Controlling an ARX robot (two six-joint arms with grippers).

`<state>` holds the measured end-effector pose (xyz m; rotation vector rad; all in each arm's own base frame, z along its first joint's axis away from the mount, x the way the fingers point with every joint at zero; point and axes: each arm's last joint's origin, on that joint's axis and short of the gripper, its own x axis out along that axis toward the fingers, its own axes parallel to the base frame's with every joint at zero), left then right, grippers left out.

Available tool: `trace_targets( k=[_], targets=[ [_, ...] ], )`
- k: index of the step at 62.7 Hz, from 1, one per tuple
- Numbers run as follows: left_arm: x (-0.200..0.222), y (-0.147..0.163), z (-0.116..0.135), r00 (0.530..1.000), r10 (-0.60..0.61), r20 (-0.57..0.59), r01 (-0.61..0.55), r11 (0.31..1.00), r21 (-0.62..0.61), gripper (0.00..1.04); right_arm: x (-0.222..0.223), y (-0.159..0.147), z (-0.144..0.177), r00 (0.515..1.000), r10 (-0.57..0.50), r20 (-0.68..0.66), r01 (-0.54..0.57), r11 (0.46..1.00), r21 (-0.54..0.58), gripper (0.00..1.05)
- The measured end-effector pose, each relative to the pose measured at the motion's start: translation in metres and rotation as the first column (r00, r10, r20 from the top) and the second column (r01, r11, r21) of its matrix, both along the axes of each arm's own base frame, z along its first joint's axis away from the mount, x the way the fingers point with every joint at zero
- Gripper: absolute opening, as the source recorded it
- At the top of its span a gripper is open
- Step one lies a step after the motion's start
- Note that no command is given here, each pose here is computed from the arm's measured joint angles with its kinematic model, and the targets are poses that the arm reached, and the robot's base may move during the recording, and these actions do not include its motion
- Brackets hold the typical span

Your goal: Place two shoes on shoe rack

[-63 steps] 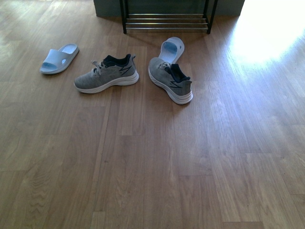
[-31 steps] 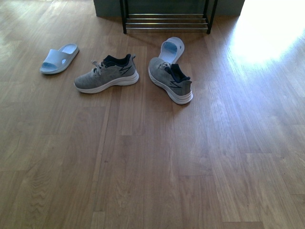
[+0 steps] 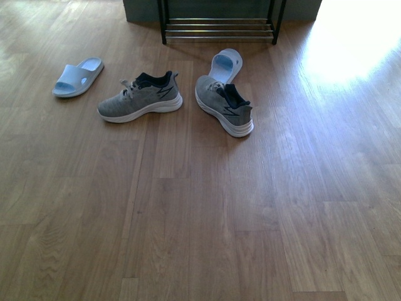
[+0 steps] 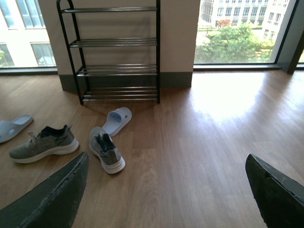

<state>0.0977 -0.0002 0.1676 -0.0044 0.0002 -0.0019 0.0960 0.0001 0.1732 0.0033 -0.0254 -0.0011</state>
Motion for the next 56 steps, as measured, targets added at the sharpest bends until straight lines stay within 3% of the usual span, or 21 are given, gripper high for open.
trace_targets(
  k=[56],
  targets=[
    [0.0,0.0,0.0,1.0,0.0,0.0,0.0,1.0,0.0,0.95,0.0,0.0,0.0,1.0,0.0,0.0,0.0,1.0,0.0,0.96]
  ],
)
